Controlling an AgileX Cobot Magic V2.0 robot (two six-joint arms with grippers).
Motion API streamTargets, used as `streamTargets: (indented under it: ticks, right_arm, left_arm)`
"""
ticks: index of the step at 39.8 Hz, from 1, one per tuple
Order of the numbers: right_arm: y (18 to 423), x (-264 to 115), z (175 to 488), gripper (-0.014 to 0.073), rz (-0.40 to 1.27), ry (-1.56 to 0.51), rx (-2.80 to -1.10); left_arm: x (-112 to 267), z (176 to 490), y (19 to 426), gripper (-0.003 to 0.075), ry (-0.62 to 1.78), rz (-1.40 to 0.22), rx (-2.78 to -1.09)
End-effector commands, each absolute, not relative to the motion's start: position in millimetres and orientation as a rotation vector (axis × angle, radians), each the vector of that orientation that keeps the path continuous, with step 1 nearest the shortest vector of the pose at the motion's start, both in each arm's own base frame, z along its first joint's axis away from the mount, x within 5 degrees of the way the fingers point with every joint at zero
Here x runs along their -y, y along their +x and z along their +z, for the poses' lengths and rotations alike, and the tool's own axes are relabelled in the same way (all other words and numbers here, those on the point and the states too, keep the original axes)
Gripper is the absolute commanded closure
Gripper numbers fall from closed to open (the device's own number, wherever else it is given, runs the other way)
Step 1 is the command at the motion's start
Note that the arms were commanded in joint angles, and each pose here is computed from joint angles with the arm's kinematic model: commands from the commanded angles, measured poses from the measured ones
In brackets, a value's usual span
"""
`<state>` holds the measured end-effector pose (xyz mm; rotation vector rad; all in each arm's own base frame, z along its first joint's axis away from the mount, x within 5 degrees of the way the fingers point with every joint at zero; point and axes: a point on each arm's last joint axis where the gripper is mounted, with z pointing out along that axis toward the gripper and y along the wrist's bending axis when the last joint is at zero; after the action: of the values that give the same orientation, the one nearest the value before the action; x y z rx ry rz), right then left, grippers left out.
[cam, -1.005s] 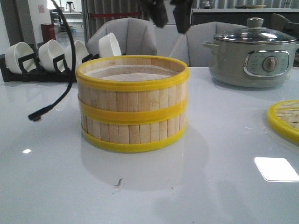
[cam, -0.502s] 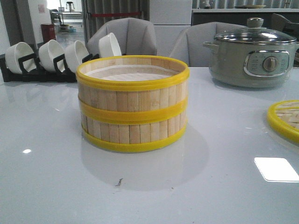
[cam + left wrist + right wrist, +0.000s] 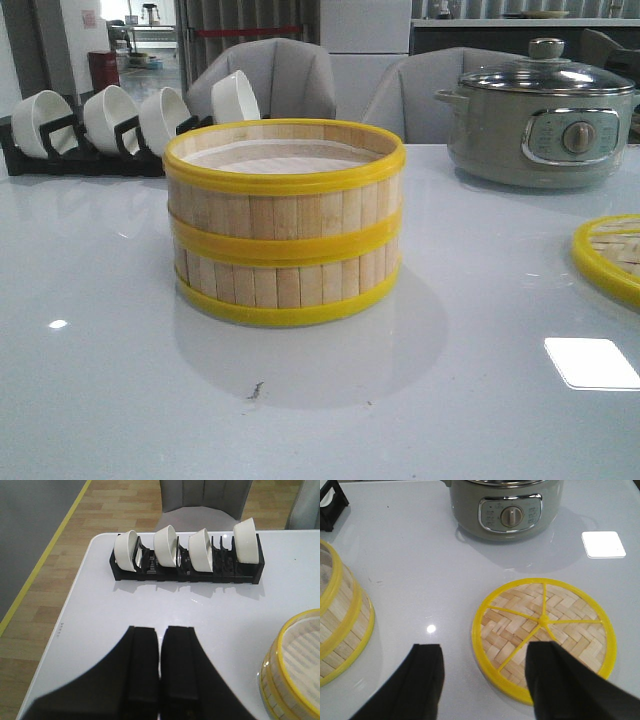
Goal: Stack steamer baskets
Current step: 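Move the right gripper down over the center hub of the yellow-spoked lid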
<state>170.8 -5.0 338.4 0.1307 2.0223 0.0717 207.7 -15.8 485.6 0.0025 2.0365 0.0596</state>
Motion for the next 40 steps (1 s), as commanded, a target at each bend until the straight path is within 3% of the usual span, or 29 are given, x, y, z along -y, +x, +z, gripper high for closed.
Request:
streamTargets:
  ticks: [1, 17, 25, 34, 40]
  right_arm:
    - [172.3, 5.4, 357.6, 0.0118, 0.067, 0.123, -1.912]
    - [171.8, 5.3, 356.1, 0.0118, 0.067, 0.123, -1.929]
    - [171.5, 5.2, 355.4, 0.0118, 0.068, 0.123, -1.938]
    - [171.4, 5.2, 355.1, 0.0126, 0.068, 0.123, -1.941]
    - [171.3, 5.2, 354.9, 0.0254, 0.068, 0.123, -1.943]
  left_arm:
    - [12.8, 482.4, 179.3, 0.0634, -0.002, 0.017, -1.900]
    - [9.3, 377.9, 122.5, 0.0636, 0.007, -0.058, -1.874]
    - [8.6, 332.0, 111.5, 0.0636, 0.011, -0.065, -1.946]
    - [8.7, 310.7, 112.4, 0.0636, 0.015, -0.056, -2.010]
    - [8.8, 311.5, 112.7, 0.0636, 0.017, -0.056, -2.001]
